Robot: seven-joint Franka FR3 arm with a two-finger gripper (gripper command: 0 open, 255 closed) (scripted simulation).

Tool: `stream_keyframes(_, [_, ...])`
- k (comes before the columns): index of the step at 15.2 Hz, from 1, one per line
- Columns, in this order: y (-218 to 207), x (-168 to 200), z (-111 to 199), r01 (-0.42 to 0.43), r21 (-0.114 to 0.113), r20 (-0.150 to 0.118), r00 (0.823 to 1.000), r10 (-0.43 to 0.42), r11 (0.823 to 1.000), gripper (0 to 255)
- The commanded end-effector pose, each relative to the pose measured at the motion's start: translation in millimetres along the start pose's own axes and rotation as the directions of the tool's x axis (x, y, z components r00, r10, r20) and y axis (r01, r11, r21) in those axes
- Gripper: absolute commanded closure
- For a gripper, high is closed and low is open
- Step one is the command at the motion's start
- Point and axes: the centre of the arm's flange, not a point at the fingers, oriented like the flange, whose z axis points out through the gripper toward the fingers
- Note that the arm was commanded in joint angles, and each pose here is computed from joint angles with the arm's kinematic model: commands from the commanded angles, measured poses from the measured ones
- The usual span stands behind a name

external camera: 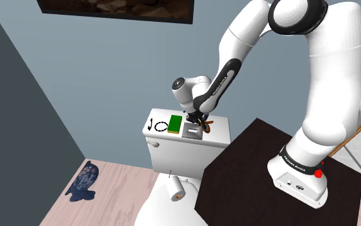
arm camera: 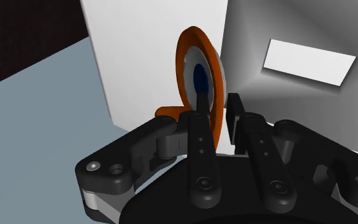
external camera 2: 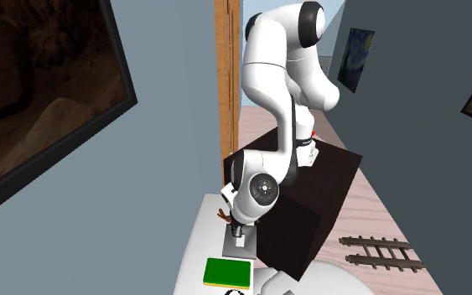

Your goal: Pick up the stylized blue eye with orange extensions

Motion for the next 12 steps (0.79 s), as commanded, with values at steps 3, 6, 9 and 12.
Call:
stream_keyframes(3, [-0.1, 0.1, 0.3, 0.000, 0.000, 0.000, 1.000, 0.000, 1.000, 255])
stream_keyframes(6, [6.4, 3.5, -13.8, 0.000, 0.000, 0.000, 1.000, 0.000, 1.000, 255])
stream_keyframes(9, [12.9, 6.9, -27.8, 0.000, 0.000, 0.000, 1.000, 0.000, 1.000, 255])
stream_keyframes(12, [19.4, 10.4, -41.8, 0.000, 0.000, 0.000, 1.000, 0.000, 1.000, 255])
